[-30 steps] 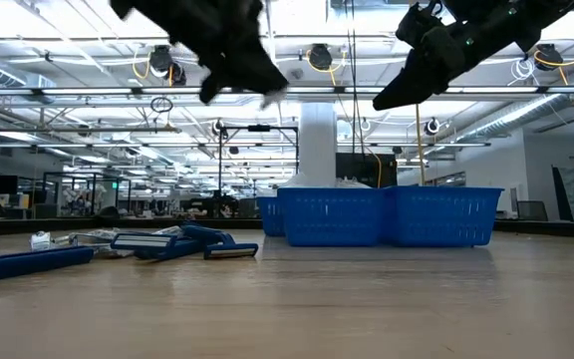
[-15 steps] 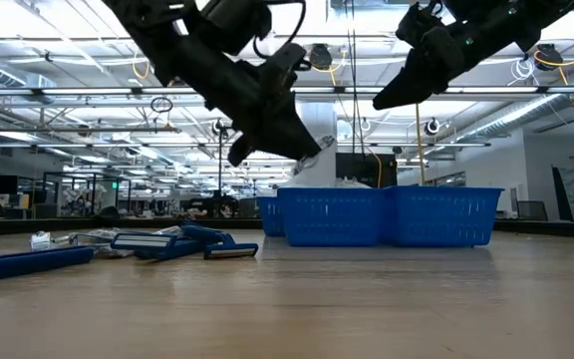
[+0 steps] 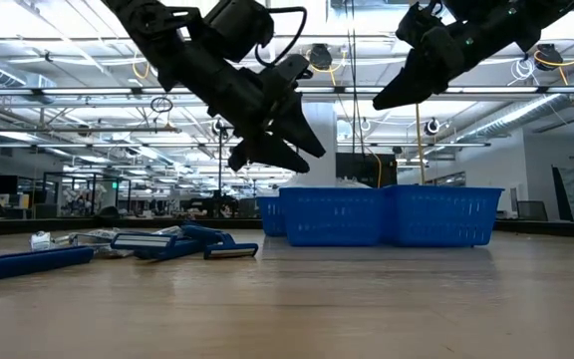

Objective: Pick & Place Travel size toiletries
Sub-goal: Put the silver nail cutter into the bottom left blue basket

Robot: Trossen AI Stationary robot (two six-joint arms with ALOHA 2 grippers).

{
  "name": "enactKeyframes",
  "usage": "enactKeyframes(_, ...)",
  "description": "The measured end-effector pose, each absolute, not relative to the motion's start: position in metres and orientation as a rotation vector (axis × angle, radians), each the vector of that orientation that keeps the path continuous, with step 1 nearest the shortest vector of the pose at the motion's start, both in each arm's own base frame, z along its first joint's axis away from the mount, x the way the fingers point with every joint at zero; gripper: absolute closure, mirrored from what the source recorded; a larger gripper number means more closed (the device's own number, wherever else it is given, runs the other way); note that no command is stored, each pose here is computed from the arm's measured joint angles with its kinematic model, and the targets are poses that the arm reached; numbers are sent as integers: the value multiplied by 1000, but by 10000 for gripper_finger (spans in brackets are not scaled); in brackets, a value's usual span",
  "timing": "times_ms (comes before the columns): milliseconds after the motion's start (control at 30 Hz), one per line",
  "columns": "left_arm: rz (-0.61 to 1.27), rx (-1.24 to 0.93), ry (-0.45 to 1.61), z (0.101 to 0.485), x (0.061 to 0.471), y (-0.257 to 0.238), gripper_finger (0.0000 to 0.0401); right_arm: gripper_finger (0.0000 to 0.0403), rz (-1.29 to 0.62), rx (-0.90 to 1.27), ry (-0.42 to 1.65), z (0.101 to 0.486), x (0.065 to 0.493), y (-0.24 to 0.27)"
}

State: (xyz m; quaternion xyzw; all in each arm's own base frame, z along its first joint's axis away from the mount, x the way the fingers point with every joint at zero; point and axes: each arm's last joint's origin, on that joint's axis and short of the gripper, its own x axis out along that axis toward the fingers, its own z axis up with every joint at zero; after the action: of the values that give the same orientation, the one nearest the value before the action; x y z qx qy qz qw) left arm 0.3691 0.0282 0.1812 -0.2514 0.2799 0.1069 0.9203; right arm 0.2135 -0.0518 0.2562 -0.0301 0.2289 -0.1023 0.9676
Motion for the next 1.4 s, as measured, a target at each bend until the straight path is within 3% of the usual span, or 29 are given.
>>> enactKeyframes(267, 172, -552, 694, 192, 352, 35, 189, 232, -206, -59, 473, 255, 213, -52)
enactKeyframes(500, 424, -602, 997, 211, 300, 15, 188, 232, -205, -64, 475, 255, 213, -52)
enactKeyframes(700, 617, -583, 1244, 201, 269, -22, 187, 232, -204, -67, 476, 255, 213, -52)
enactKeyframes(967, 655, -552, 1259, 183, 275, -44, 187, 232, -205, -67, 471, 256, 213, -52)
enactKeyframes(1400, 725, -572, 1428, 147, 281, -40, 187, 232, -205, -55, 470, 256, 213, -52)
